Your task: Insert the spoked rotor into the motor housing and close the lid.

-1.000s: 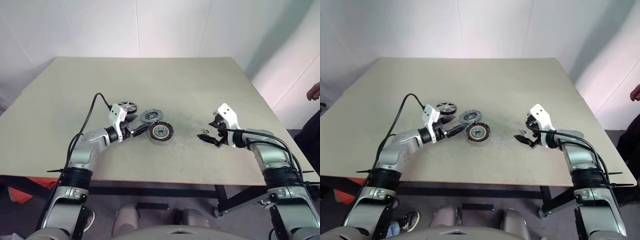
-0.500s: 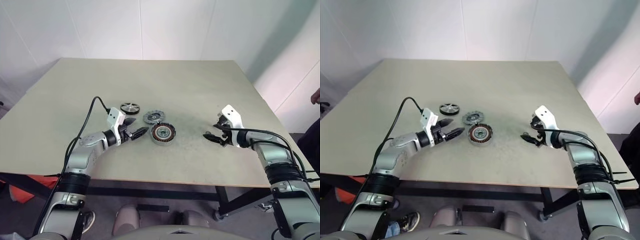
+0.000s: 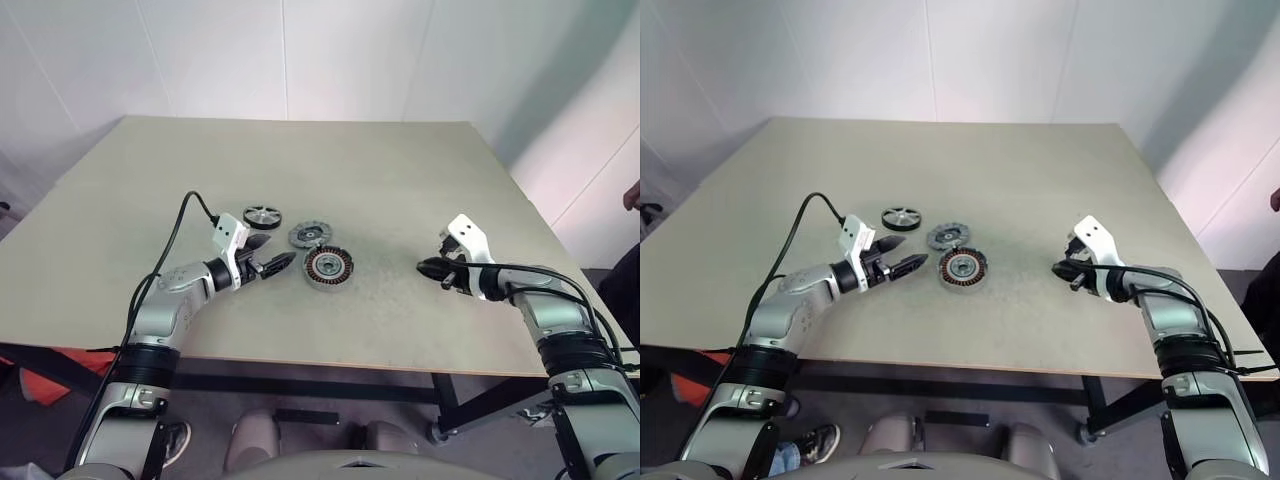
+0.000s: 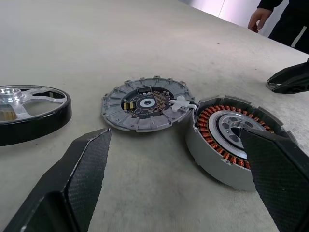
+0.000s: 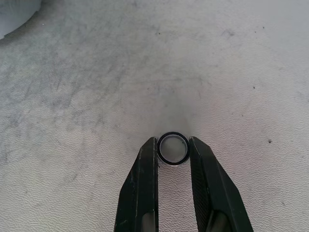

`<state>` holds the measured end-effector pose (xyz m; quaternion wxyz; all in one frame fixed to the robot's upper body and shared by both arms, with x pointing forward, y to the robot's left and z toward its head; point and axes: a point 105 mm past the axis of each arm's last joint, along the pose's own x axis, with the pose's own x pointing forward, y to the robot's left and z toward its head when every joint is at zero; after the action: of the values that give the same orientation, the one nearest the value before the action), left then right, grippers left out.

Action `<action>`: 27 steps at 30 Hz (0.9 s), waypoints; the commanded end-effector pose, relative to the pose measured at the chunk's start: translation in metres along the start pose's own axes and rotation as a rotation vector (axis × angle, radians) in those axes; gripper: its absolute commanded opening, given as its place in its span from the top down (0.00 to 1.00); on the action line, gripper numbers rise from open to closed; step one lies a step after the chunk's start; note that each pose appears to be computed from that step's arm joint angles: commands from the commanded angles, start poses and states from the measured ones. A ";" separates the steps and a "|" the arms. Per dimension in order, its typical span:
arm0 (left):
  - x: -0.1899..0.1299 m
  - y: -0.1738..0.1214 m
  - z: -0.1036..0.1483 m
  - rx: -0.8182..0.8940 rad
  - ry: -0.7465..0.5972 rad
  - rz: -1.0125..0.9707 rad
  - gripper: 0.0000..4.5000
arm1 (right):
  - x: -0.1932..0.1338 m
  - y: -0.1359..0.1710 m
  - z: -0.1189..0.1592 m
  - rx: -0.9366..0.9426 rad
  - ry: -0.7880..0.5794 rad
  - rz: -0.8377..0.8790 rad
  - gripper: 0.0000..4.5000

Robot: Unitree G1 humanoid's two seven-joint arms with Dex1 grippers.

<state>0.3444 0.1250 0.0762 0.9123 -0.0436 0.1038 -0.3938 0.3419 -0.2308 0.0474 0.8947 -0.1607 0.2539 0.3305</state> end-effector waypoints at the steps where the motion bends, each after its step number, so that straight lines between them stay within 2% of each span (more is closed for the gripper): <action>1: 0.000 0.002 0.017 0.039 -0.043 0.002 0.00 | 0.003 0.016 0.038 -0.083 -0.078 0.047 0.87; 5: 0.001 0.002 0.018 0.041 -0.045 0.000 0.00 | 0.011 0.055 0.078 -0.144 -0.169 0.143 0.87; 9: 0.002 0.002 0.019 0.043 -0.046 -0.001 0.00 | 0.022 0.082 0.097 -0.170 -0.198 0.204 0.87; 15: 0.001 0.004 0.021 0.052 -0.049 0.005 0.00 | 0.047 0.102 0.097 -0.171 -0.168 0.238 0.87; 27: -0.007 0.009 0.019 0.055 -0.044 0.029 0.00 | 0.057 0.118 0.111 -0.190 -0.191 0.280 0.87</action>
<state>0.3477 0.1326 0.0804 0.9167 -0.0338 0.1000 -0.3853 0.3358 -0.0722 0.0767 0.8414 -0.1648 0.1811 0.4817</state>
